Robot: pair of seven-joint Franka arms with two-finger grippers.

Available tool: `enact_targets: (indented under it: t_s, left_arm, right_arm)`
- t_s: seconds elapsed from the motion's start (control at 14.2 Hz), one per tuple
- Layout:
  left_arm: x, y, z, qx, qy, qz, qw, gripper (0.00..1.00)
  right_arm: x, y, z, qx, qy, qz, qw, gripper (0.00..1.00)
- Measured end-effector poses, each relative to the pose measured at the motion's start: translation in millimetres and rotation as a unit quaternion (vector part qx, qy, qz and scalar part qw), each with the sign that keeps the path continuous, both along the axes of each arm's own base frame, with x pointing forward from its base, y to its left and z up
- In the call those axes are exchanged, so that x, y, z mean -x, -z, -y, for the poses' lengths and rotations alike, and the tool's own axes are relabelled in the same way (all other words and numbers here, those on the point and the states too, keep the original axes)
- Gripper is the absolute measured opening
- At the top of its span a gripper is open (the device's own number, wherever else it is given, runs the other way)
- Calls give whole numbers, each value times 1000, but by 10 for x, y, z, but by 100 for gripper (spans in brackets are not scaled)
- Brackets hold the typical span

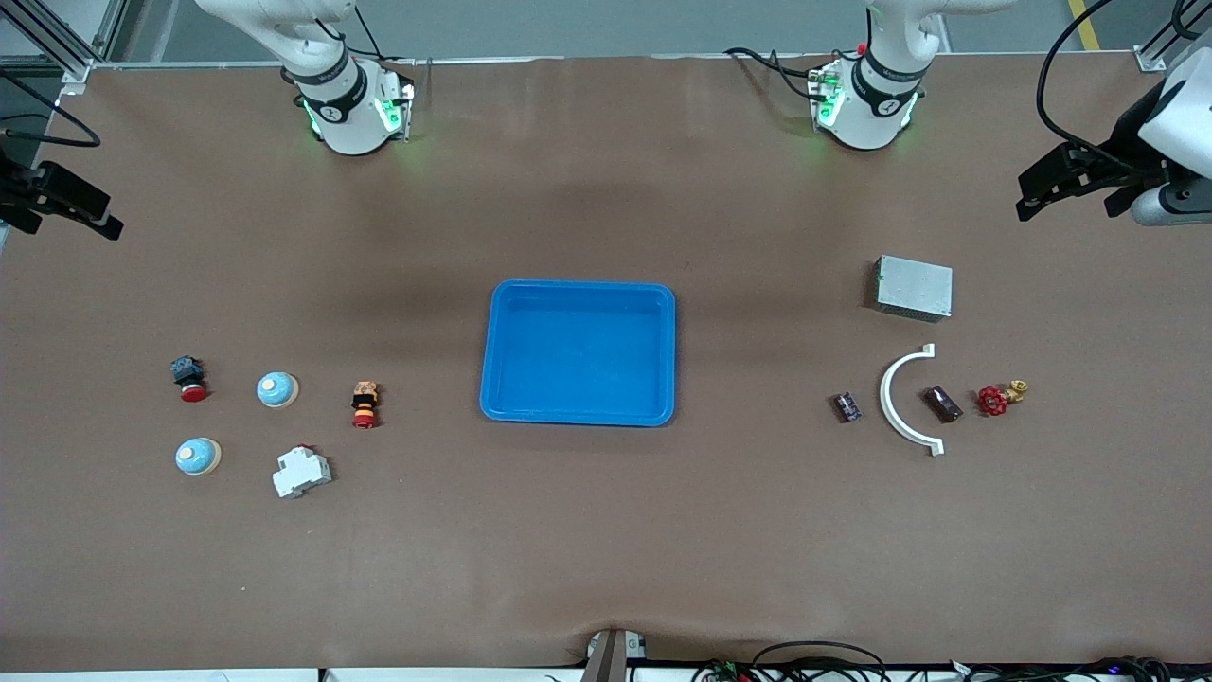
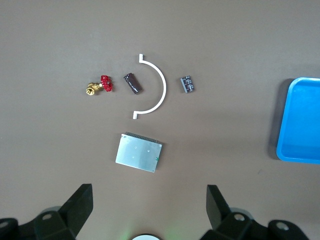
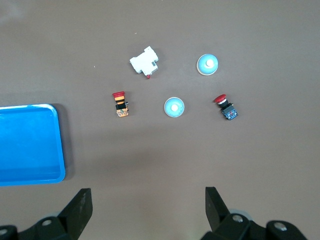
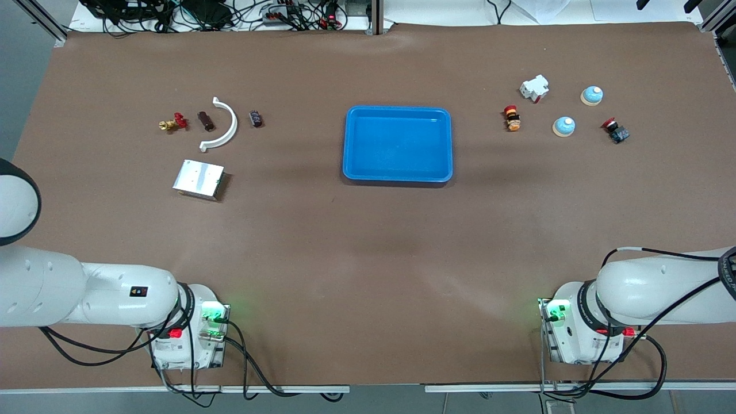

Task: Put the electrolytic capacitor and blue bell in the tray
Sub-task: 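Reach the left gripper to the capacitor while the right gripper reaches the bell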

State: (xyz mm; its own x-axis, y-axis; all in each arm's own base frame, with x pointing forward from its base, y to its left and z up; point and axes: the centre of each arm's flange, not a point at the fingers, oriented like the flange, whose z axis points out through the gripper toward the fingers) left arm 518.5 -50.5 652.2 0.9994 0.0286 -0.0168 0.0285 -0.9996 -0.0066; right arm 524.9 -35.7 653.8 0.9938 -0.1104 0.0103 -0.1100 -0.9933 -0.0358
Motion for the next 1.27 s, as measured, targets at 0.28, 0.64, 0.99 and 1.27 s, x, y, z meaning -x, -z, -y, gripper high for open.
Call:
enact_targets:
  t_s: [0.28,0.64,0.99,1.27]
  left_arm:
    - [-3,2,-22,0,-2,0,1000,100]
    - [-259,382,-36,-4,-6,-35,999,100]
    - [-764,1576,44,-35,-72,-110,991,100]
    - [-822,2401,142,-41,-147,-97,983,100]
  right_arm:
    - [0,1,0,0,0,0,1000,100]
    - [-5,-7,14,7,0,3,1000,100]
    - [-49,128,101,14,7,8,1000,100]
    - [-261,1260,172,17,9,18,1000,100]
